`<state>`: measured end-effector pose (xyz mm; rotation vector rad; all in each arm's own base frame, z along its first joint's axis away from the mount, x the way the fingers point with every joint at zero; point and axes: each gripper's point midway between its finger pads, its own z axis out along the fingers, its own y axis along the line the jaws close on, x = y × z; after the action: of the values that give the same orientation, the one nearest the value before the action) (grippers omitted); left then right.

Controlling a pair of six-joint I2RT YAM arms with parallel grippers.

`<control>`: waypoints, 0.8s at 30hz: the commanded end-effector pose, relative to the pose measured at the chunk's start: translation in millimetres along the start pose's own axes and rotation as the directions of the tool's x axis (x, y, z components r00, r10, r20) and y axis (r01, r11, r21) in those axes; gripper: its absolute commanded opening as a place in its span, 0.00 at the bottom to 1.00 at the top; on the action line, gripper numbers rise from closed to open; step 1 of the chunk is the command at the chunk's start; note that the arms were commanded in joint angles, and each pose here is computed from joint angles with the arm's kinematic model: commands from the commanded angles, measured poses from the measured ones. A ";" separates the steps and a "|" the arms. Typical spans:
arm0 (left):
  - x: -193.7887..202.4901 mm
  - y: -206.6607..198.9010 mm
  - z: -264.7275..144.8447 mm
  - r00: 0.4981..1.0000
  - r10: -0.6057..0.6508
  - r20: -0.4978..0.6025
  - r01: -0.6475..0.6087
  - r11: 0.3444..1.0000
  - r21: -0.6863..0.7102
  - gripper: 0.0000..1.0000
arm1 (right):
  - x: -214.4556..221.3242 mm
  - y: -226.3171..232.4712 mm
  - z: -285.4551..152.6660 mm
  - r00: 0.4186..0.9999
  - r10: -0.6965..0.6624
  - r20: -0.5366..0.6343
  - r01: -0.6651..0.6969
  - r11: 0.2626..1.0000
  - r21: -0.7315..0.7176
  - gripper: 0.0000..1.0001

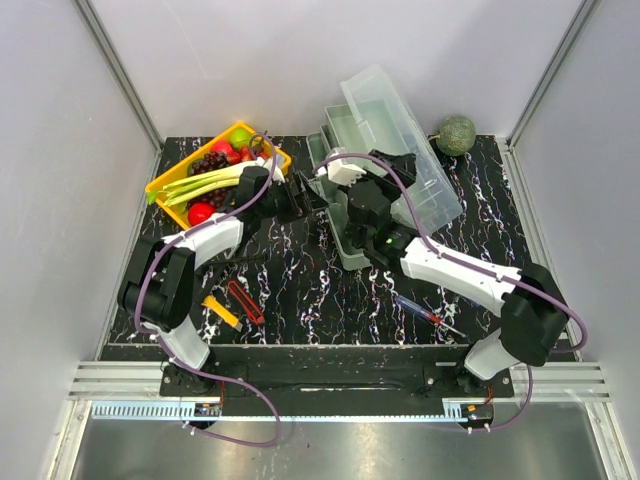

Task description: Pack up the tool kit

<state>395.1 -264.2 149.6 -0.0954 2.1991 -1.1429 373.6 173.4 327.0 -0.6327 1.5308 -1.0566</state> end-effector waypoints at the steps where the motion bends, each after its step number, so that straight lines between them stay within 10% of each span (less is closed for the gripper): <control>1: -4.0 12.0 -2.1 0.999 -0.020 0.036 0.023 0.997 -0.067 0.93 | 7.9 -23.8 0.5 0.986 0.164 -0.033 -0.164 0.986 0.015 0.98; 15: 28.6 7.9 30.8 0.995 -0.081 -0.053 0.072 0.987 -0.146 0.95 | 21.2 -25.5 7.1 0.963 0.260 -0.075 -0.263 0.965 -0.022 0.96; 24: 42.9 44.1 30.9 0.988 -0.134 -0.072 0.104 0.941 -0.322 0.68 | 46.6 -37.5 18.6 0.916 0.369 -0.159 -0.381 0.923 -0.050 0.92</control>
<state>378.1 -289.0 88.3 -0.2708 2.4600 -1.0028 376.9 142.5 314.7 -0.4922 1.6881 -0.8936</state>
